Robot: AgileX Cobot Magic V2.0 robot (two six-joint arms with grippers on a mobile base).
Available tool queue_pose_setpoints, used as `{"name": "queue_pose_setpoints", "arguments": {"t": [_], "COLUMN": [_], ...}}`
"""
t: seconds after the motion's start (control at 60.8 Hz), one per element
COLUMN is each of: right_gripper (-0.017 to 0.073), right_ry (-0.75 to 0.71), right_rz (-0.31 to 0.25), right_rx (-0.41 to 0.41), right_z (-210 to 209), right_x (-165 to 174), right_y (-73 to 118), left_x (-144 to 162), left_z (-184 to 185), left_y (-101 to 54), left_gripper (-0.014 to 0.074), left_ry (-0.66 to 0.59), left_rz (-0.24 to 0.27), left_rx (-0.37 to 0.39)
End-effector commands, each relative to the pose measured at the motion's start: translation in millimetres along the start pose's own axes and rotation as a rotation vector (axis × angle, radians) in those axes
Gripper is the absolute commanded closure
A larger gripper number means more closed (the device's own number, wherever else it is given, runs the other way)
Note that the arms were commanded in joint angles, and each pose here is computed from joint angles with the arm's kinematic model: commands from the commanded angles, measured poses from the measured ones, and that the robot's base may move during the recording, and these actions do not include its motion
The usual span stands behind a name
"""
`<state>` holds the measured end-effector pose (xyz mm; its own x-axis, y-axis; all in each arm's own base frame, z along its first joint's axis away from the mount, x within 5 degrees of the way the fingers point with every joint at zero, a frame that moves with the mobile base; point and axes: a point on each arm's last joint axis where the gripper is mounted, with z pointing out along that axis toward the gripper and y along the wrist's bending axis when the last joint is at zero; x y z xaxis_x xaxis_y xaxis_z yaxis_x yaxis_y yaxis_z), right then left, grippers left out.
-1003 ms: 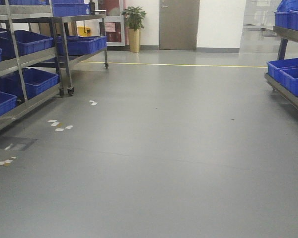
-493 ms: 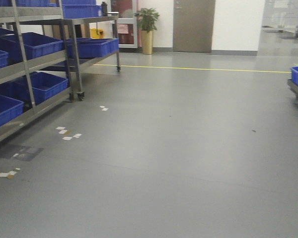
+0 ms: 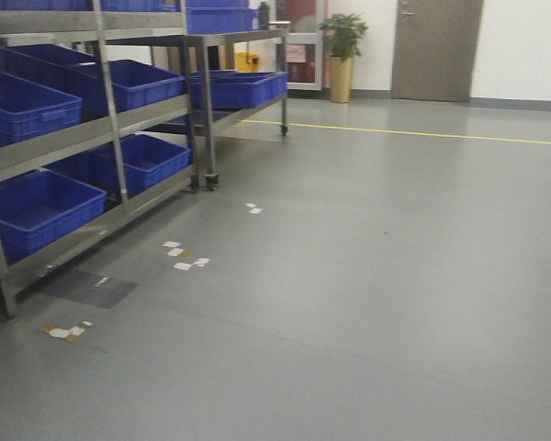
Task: Sort and place red and blue blocks on shelf
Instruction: 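Drive along the aisle carrying both cubes toward the bin shelves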
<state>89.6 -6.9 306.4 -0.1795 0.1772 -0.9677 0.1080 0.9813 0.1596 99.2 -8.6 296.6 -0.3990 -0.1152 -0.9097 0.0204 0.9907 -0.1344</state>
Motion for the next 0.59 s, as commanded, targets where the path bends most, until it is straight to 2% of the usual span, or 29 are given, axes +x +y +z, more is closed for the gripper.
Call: {"name": "queue_pose_setpoints", "arguments": {"t": [0.0, 0.576], "right_gripper": [0.0502, 0.0502], "right_ry": [-0.121, -0.121], "right_rz": [-0.02, -0.02], "right_rx": [-0.013, -0.013], "right_z": [-2.7, -2.7], "right_x": [-17.3, -17.3], "right_y": [2.3, 2.3], "left_x": [-16.0, -16.0], "left_z": [-3.9, -3.9], "left_y": [-2.8, -2.8], "left_gripper": [0.0471, 0.0471], "left_ry": [-0.106, -0.106], "left_rz": [0.0, 0.0], "left_rx": [0.021, 0.021]}}
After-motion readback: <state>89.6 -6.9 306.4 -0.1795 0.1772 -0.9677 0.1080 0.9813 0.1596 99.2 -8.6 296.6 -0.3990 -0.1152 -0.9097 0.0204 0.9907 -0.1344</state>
